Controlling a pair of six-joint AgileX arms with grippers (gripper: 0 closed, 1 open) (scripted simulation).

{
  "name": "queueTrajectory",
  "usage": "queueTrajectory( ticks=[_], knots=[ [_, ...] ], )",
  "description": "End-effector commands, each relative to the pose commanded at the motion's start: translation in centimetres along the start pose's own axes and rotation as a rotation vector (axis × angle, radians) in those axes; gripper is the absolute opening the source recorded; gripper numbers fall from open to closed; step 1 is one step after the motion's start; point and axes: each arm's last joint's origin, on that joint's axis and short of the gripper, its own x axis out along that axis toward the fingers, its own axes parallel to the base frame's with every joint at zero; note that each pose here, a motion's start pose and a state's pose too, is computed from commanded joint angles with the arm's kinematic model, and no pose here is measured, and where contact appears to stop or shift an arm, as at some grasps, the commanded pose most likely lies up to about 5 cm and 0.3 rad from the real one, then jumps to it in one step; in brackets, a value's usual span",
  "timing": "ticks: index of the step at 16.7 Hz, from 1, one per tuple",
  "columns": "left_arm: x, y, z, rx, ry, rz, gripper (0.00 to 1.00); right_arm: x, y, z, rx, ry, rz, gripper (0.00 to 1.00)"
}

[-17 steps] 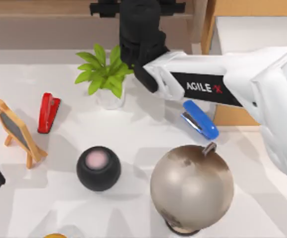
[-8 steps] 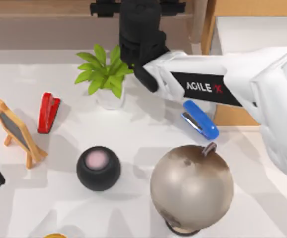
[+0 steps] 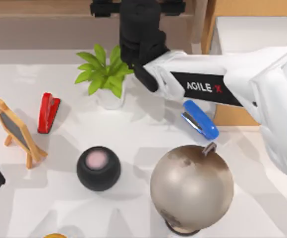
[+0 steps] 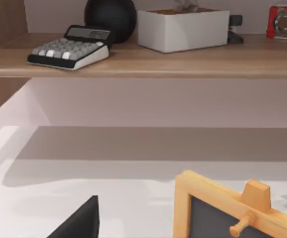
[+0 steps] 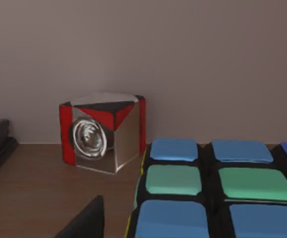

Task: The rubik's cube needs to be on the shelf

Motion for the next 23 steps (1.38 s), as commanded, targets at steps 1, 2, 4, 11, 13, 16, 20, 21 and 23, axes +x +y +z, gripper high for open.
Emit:
queueTrajectory(
  ticks=[1,2,4,11,13,16,20,21,23],
  knots=[
    [0.0,0.0,0.0,0.000,0.000,0.000,1.00,0.0,0.0,0.0,0.000,0.000,0.000,1.00],
    [0.0,0.0,0.0,0.000,0.000,0.000,1.00,0.0,-0.1,0.5,0.000,-0.013,0.003,1.00],
    [0.0,0.0,0.0,0.000,0.000,0.000,1.00,0.0,-0.5,2.6,-0.007,-0.073,0.018,1.00],
    [0.0,0.0,0.0,0.000,0.000,0.000,1.00,-3.2,-4.5,6.7,-0.347,-0.342,0.090,1.00],
    [0.0,0.0,0.0,0.000,0.000,0.000,1.00,-4.9,-6.7,5.8,-0.520,-0.382,0.085,1.00],
    [0.0,0.0,0.0,0.000,0.000,0.000,1.00,-8.5,-11.0,4.0,-0.783,-0.403,0.052,1.00],
    [0.0,0.0,0.0,0.000,0.000,0.000,1.00,-14.8,-17.0,2.0,-1.084,-0.380,-0.004,1.00],
    [0.0,0.0,0.0,0.000,0.000,0.000,1.00,-16.4,-18.3,1.6,-1.146,-0.366,-0.013,1.00],
    [0.0,0.0,0.0,0.000,0.000,0.000,1.00,-19.2,-20.8,0.6,-1.259,-0.323,-0.022,1.00]
  ],
)
